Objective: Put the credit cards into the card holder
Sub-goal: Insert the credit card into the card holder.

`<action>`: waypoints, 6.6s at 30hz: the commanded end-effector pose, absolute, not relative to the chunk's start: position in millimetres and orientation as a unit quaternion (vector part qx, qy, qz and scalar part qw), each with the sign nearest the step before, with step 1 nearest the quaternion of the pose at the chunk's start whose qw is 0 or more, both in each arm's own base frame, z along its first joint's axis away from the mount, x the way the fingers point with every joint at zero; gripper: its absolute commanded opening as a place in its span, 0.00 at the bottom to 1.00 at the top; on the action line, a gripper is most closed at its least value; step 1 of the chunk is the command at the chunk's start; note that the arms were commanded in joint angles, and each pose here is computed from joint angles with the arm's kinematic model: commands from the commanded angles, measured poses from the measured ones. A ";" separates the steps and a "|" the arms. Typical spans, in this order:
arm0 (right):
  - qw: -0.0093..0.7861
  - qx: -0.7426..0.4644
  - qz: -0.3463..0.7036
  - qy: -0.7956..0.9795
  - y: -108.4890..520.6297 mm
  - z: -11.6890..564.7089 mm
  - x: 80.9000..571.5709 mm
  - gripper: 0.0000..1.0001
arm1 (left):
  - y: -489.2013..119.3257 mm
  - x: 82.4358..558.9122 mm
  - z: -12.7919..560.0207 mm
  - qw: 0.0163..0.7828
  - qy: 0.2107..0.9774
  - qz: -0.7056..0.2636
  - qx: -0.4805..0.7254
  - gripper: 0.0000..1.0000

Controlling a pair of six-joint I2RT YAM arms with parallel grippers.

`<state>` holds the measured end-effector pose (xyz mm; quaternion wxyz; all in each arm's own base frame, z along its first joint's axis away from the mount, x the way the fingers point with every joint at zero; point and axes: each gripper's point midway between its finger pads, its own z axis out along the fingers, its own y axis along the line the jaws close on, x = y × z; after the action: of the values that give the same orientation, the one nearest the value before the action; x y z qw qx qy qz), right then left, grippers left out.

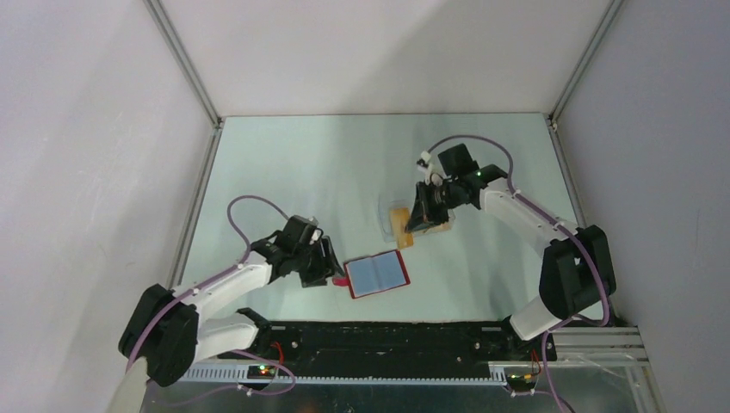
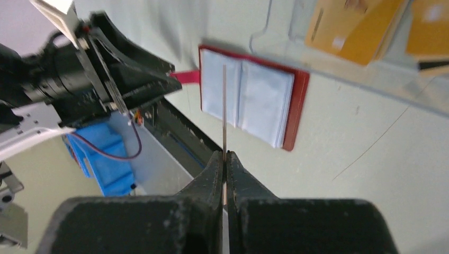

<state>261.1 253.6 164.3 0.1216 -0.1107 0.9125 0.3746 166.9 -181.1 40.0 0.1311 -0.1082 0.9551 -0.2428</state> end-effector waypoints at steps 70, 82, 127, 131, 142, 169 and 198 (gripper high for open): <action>-0.063 -0.205 0.285 0.934 288.6 66.9 195.6 0.00 | -200.1 198.6 11.0 0.070 0.992 -0.103 0.008 0.42; -0.108 -0.214 0.335 0.911 313.1 53.1 181.5 0.00 | -202.3 197.8 9.8 0.066 0.992 -0.104 0.007 0.42; 0.080 -0.272 0.366 0.886 385.7 63.8 246.0 0.00 | -131.0 190.4 9.3 0.087 0.996 0.020 0.011 0.12; 0.087 -0.280 0.377 0.879 389.8 68.8 246.8 0.00 | -128.3 191.2 7.0 0.086 0.996 0.030 0.014 0.09; 0.017 -0.251 0.413 0.875 400.1 55.9 239.5 0.00 | -129.2 198.0 4.1 0.092 0.993 0.054 0.042 0.05; -0.001 -0.229 0.266 0.937 379.7 29.8 210.5 0.68 | -134.0 206.2 19.5 0.124 0.992 0.020 0.004 0.00; -0.004 -0.292 0.278 0.915 401.1 32.0 201.7 0.81 | -149.6 221.5 -0.3 0.080 0.996 -0.031 -0.018 0.00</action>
<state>212.3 389.4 37.8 0.0061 -0.2474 0.9337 0.2588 205.9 -140.5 9.6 0.0710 -0.0208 0.9970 -0.0205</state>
